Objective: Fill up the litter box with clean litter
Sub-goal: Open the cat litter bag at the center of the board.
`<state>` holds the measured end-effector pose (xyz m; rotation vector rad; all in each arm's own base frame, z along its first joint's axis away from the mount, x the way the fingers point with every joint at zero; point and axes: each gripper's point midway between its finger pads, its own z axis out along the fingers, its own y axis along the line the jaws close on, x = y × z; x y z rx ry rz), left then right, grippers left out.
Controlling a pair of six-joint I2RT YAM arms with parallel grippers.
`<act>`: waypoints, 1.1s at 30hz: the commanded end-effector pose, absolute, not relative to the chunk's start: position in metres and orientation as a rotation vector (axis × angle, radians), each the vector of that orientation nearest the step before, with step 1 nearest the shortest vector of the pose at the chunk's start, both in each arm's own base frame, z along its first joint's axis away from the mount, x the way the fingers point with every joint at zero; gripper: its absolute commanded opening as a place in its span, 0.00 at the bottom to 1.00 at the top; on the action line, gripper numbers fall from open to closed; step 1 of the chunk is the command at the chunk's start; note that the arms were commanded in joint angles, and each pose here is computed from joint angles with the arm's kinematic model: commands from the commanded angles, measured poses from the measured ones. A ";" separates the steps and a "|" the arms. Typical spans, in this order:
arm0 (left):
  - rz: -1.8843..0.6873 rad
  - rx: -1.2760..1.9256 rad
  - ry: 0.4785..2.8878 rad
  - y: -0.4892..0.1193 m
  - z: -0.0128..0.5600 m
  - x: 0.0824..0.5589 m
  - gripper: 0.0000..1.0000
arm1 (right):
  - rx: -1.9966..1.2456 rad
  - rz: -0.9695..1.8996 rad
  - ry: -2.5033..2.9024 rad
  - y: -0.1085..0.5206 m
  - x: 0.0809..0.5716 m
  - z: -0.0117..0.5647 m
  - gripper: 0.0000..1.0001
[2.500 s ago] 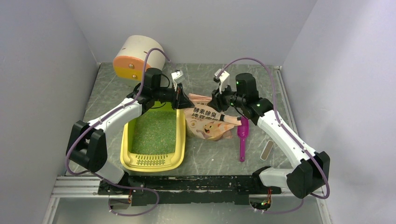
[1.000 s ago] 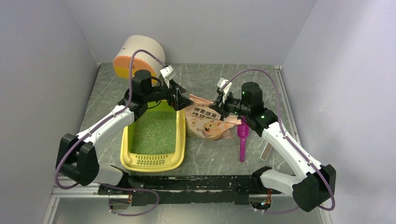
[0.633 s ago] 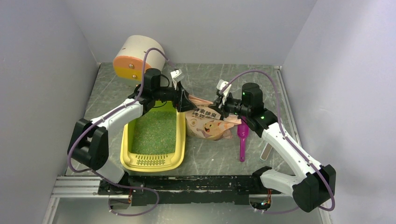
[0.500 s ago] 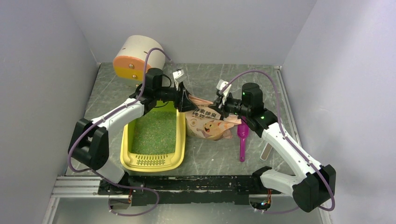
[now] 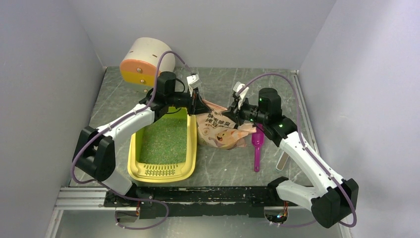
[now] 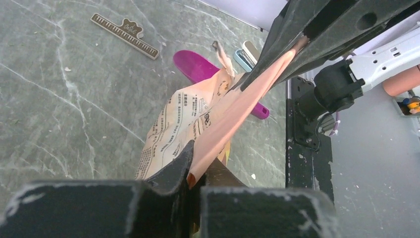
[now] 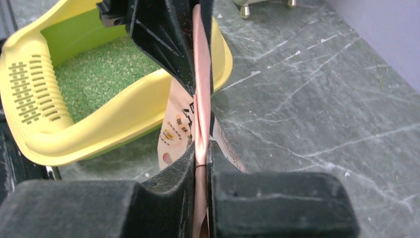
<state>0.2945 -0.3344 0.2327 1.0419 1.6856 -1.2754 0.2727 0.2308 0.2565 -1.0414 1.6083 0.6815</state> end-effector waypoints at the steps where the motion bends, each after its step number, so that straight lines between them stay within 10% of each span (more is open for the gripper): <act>1: -1.182 1.073 1.603 -0.332 0.249 0.299 0.05 | -0.863 0.660 1.495 0.223 0.274 0.330 0.12; 9: -1.127 1.104 1.459 -0.328 0.259 0.294 0.05 | -0.387 0.373 1.724 0.145 0.310 0.323 0.65; 33: -1.076 1.126 1.462 -0.329 0.261 0.294 0.05 | -0.229 1.004 1.873 0.133 0.295 0.205 0.52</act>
